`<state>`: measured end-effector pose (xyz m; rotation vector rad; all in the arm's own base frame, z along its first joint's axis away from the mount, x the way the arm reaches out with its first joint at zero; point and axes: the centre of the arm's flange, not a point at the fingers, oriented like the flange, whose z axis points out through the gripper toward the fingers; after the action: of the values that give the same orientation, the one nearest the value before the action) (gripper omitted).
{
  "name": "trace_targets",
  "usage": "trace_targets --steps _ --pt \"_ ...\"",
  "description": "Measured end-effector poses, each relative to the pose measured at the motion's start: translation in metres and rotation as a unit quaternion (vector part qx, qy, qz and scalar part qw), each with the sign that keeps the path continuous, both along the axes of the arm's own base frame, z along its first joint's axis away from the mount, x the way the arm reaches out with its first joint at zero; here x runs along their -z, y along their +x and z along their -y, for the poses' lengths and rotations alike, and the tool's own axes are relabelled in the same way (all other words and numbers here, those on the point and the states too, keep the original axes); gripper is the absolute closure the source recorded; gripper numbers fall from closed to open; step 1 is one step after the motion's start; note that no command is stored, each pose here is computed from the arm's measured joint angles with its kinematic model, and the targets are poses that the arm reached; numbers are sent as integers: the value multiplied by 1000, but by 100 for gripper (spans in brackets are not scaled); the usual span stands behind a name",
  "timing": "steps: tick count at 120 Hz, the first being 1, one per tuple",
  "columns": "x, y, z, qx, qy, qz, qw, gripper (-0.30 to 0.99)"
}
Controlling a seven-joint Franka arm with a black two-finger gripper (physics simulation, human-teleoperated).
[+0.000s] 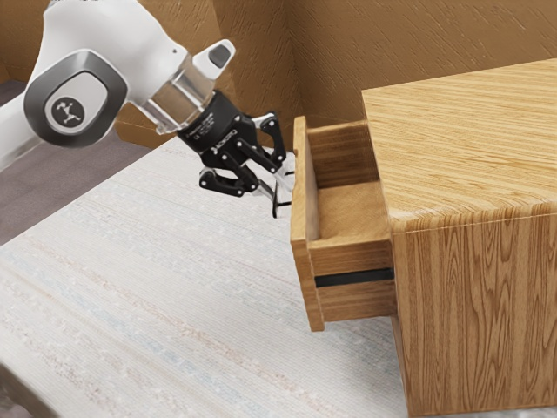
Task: Pull the drawer handle with one arm to open the drawer
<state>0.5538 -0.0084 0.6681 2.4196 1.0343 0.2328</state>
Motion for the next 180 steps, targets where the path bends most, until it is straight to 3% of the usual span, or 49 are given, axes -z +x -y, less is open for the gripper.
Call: trace_targets --steps 180 --pt "0 -50 -46 -38 3 3 999 63"
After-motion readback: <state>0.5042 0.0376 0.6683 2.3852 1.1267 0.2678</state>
